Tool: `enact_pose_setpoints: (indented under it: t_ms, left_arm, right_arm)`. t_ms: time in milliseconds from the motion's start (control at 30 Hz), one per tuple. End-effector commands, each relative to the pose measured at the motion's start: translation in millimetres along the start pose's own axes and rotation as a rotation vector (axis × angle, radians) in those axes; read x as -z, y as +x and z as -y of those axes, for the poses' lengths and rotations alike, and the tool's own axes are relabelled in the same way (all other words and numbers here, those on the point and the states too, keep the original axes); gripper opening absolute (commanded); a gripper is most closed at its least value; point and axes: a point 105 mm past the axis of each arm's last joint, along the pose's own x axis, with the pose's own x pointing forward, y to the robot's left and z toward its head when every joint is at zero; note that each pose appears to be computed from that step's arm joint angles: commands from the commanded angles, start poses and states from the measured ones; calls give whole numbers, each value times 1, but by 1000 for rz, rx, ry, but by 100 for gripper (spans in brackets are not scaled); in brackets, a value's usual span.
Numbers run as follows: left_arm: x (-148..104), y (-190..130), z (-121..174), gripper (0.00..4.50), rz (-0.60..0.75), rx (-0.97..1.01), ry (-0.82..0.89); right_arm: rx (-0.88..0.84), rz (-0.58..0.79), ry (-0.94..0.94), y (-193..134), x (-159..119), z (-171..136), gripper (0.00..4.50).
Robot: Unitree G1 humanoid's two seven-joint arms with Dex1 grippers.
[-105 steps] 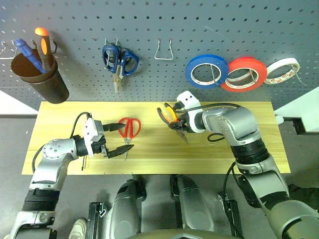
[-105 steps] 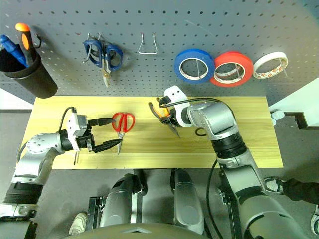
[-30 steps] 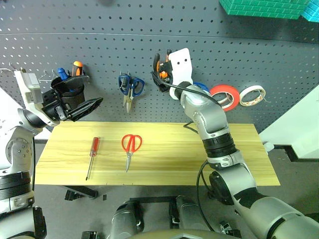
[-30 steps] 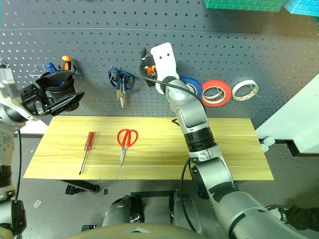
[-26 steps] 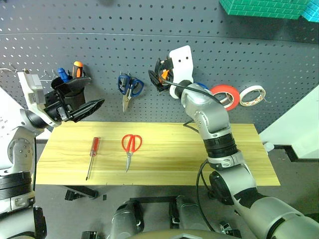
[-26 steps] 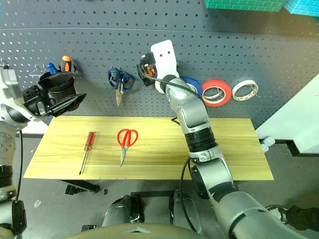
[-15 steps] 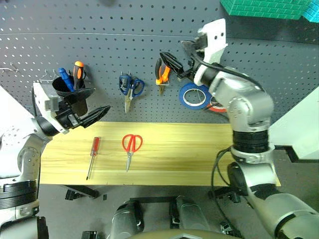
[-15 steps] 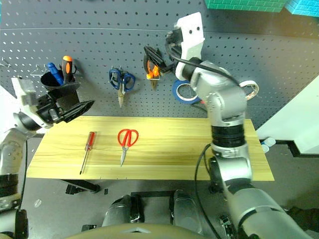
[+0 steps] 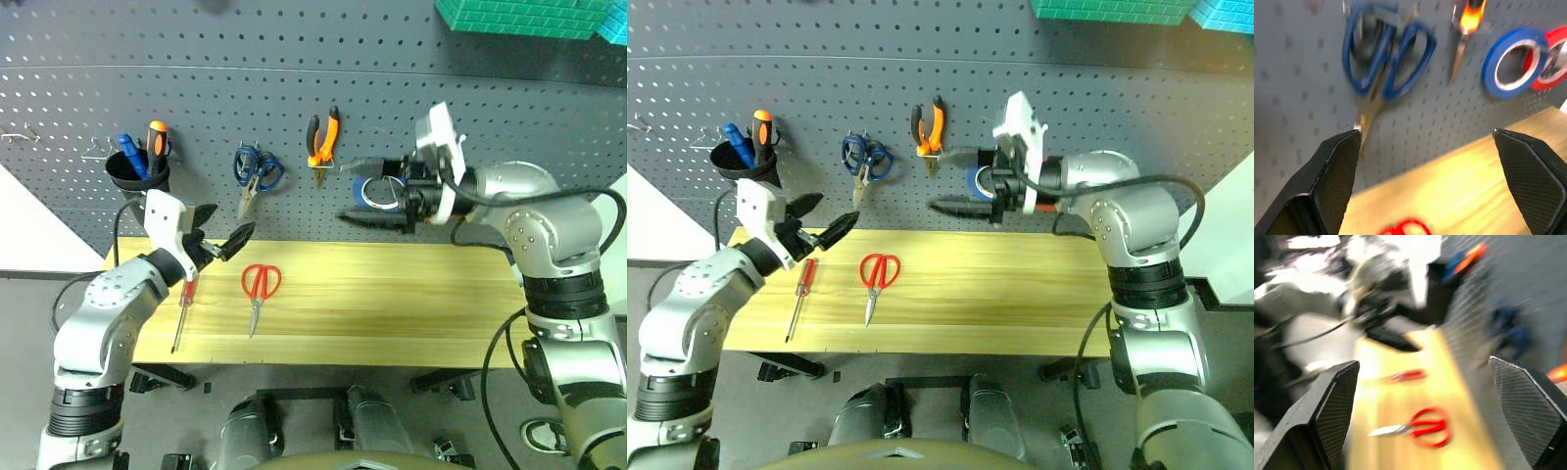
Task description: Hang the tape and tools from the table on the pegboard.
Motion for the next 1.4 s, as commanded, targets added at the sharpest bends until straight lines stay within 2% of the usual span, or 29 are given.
enact_pose_setpoints:
  t_ms: [33,200,433,633,833,1000,1133,1267,1400]
  left_arm:
    - [1,1,7,450,-8,-26,14]
    - [16,10,20,450,-28,-24,-1]
    - [46,18,22,450,-114,-93,-34]
    - [67,26,30,450,-190,-130,-55]
    - [89,30,33,450,-294,-127,-89]
    - [100,38,35,450,-350,-166,-125]
    - [110,39,38,450,-472,-214,-69]
    - [117,36,33,450,-522,-267,-127]
    - [120,37,41,450,-574,-246,-182]
  right_arm:
    - [-38,-34,-33,-4,13,0,446]
    - [-33,-83,-11,-9,42,9,446]
    - [19,-122,12,-17,69,15,446]
    - [62,-166,18,-24,84,22,446]
    - [66,-225,10,-27,100,16,446]
    - [90,-227,12,-22,98,16,446]
    - [102,-224,22,-29,93,17,446]
    - [111,-232,35,-34,93,17,446]
    - [113,-237,35,-35,93,16,446]
